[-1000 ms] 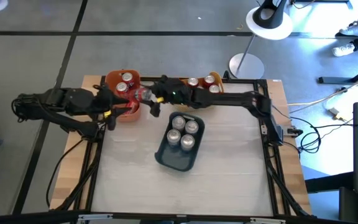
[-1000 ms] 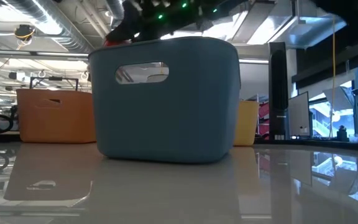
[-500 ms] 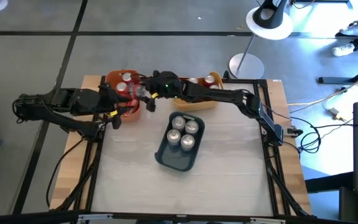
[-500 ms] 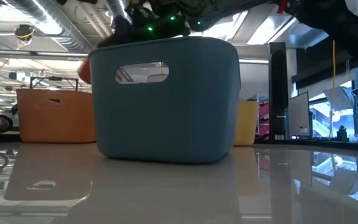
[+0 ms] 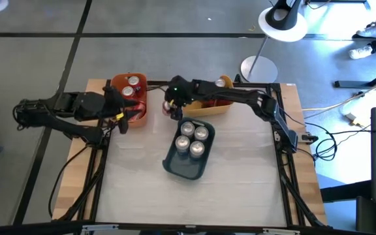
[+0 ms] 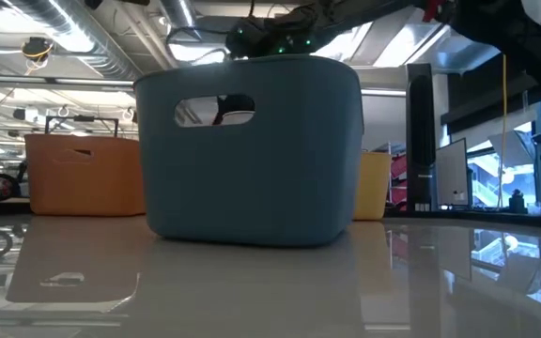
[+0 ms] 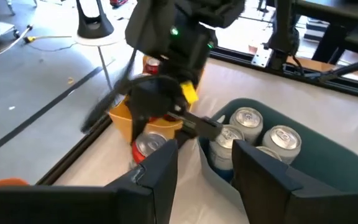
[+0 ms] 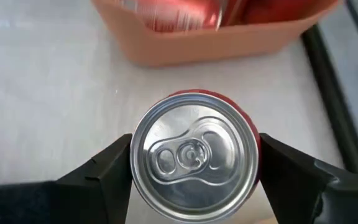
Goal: Sort soda cans
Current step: Move the orange soda can to the top left of the table, then adjust the orange soda can inside the orange bin
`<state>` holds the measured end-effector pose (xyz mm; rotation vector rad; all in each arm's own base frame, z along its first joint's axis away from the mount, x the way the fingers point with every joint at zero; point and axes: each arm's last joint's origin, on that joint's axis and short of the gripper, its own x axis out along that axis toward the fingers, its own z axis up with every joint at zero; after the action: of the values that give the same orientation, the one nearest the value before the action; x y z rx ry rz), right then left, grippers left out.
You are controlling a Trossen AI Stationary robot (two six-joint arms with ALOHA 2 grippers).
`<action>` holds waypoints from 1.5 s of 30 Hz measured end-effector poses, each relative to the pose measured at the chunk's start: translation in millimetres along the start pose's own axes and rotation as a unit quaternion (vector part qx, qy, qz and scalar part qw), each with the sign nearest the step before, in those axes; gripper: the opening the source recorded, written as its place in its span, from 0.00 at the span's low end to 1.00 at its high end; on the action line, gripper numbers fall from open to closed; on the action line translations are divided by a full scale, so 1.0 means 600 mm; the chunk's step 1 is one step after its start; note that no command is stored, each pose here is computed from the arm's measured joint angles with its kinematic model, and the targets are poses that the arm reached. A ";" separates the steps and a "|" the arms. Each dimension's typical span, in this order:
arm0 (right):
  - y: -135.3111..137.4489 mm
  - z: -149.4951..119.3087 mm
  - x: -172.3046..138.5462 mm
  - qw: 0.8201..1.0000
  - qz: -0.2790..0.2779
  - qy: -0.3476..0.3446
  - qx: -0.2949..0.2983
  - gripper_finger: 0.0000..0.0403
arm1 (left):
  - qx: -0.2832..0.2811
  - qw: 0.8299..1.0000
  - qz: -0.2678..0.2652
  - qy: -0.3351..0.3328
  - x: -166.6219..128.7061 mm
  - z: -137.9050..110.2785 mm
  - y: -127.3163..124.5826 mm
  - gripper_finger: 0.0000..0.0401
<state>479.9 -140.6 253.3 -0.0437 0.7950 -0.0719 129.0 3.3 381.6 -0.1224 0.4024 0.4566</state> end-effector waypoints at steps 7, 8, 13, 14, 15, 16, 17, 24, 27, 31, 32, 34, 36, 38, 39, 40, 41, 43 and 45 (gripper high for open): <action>0.003 -0.010 0.029 1.000 0.009 0.006 0.002 0.68 | -0.020 1.000 0.017 -0.001 0.003 0.001 0.007 0.42; 0.003 -0.017 0.037 1.000 0.013 0.015 0.004 0.68 | -0.020 1.000 0.016 -0.001 0.003 0.001 0.007 0.42; 0.003 -0.016 0.036 1.000 0.018 0.015 0.007 0.70 | -0.013 1.000 0.016 0.000 0.003 0.001 0.007 0.43; 0.003 -0.017 0.036 1.000 0.018 0.017 0.007 0.72 | -0.010 1.000 0.016 0.000 0.003 0.001 0.007 0.43; 0.004 -0.018 0.037 1.000 0.019 0.020 0.008 0.75 | -0.007 1.000 0.016 -0.001 0.003 0.002 0.007 0.43; 0.004 -0.018 0.037 1.000 0.019 0.020 0.008 0.78 | -0.005 1.000 0.016 -0.002 0.003 0.002 0.007 0.43; 0.004 -0.017 0.037 1.000 0.018 0.017 0.007 0.80 | -0.007 1.000 0.016 -0.003 0.003 0.002 0.007 0.43; 0.002 -0.010 0.037 1.000 0.014 -0.006 0.005 0.91 | -0.023 0.999 0.026 -0.019 0.005 0.009 0.012 0.43; 0.001 -0.004 0.035 1.000 0.011 -0.018 0.003 0.92 | -0.028 0.999 0.038 -0.019 0.007 0.010 0.017 0.47; 0.000 0.012 0.012 1.000 0.014 -0.003 -0.015 0.92 | -0.038 0.998 0.054 -0.019 0.009 0.011 0.024 0.58; 0.000 0.019 0.000 0.999 0.016 0.006 -0.030 0.92 | -0.042 0.997 0.059 -0.019 0.010 0.011 0.027 0.61; -0.001 0.032 -0.027 0.998 0.018 0.025 -0.060 0.92 | -0.049 0.996 0.073 -0.013 0.011 0.009 0.032 0.67; -0.008 0.046 -0.058 0.996 0.011 0.037 -0.080 0.92 | -0.058 0.994 0.089 -0.001 0.015 0.007 0.038 0.71; -0.021 0.054 -0.091 0.995 0.007 0.042 -0.092 0.92 | -0.073 0.991 0.110 0.011 0.022 0.004 0.045 0.74; -0.029 0.054 -0.114 0.995 -0.001 0.034 -0.095 0.92 | -0.079 0.989 0.121 0.019 0.025 0.003 0.049 0.74; -0.037 0.051 -0.135 0.995 -0.006 0.034 -0.093 0.92 | -0.091 0.987 0.134 0.024 0.030 0.002 0.054 0.75; -0.047 0.051 -0.158 0.996 -0.016 0.026 -0.088 0.92 | -0.108 0.983 0.149 0.031 0.035 0.001 0.059 0.75; -0.071 0.045 -0.201 0.997 -0.018 0.017 -0.071 0.92 | -0.136 0.973 0.181 0.048 0.050 -0.002 0.070 0.76; -0.101 0.031 -0.231 0.999 0.004 0.007 -0.043 0.92 | -0.151 0.962 0.212 0.077 0.067 -0.008 0.081 0.76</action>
<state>393.6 -189.5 368.8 -0.1221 0.8117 -0.0295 138.5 61.6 359.8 -0.3730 0.5118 0.9360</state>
